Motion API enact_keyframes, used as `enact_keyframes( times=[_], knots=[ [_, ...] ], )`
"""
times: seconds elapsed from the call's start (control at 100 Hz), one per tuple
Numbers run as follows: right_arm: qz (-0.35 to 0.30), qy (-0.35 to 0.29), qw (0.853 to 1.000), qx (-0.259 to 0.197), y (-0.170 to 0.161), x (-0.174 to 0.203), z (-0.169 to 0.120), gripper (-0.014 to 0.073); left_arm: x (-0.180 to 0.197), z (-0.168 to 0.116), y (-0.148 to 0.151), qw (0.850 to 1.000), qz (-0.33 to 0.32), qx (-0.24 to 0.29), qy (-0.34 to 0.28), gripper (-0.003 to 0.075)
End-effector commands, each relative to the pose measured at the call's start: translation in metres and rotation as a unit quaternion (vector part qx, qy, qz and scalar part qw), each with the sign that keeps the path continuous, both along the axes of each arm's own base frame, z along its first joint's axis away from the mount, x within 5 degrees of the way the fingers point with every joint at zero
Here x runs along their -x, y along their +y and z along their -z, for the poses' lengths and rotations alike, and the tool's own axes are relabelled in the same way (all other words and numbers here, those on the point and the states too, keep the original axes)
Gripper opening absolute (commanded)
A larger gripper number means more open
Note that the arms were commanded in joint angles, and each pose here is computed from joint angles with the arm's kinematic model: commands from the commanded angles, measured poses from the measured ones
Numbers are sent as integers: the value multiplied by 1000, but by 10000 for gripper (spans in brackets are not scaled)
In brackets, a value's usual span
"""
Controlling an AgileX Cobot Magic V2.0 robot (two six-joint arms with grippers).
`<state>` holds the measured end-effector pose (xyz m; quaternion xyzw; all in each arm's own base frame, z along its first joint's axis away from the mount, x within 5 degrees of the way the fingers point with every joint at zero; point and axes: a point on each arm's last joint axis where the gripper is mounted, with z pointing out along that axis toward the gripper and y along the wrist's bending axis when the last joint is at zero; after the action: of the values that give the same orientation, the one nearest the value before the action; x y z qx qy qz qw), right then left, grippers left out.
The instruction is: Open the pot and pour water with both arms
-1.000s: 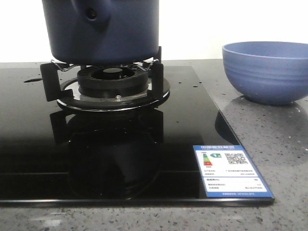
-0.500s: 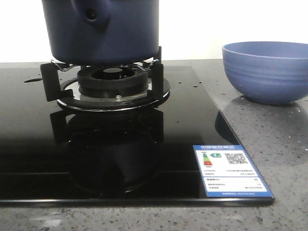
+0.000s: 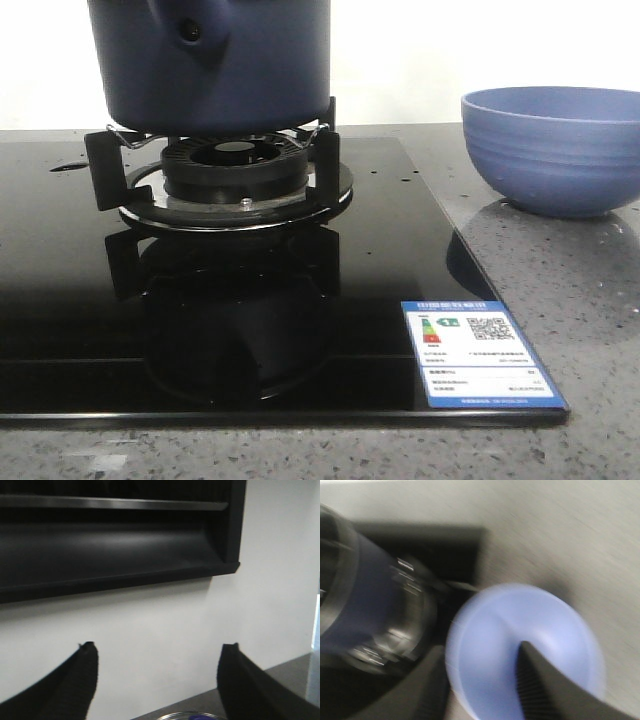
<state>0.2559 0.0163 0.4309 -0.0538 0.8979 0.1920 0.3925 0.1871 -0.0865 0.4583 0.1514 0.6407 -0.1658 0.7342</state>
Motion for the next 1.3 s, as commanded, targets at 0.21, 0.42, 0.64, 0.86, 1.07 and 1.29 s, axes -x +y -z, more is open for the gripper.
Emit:
enact_keyframes(
  times=[0.21,0.42,0.64,0.86,1.07,1.29],
  knots=[
    [1,-257,964,-63,11,40,-18,-58,38,2,54,993,-113,15,-42,-20],
    [33,-338,941,3,6,85,29,-59,75,60,77,982,-180,37,-36,-20],
    [63,-339,938,38,3,130,102,-59,109,134,82,980,-180,80,-5,-20],
    [88,-333,938,44,0,149,133,-63,130,158,84,978,-173,112,-22,-20],
    [77,-331,940,38,3,151,134,-63,131,161,81,981,-158,108,-10,-20],
    [77,-331,940,38,3,151,134,-63,131,161,81,981,-158,108,-10,-20]
  ],
)
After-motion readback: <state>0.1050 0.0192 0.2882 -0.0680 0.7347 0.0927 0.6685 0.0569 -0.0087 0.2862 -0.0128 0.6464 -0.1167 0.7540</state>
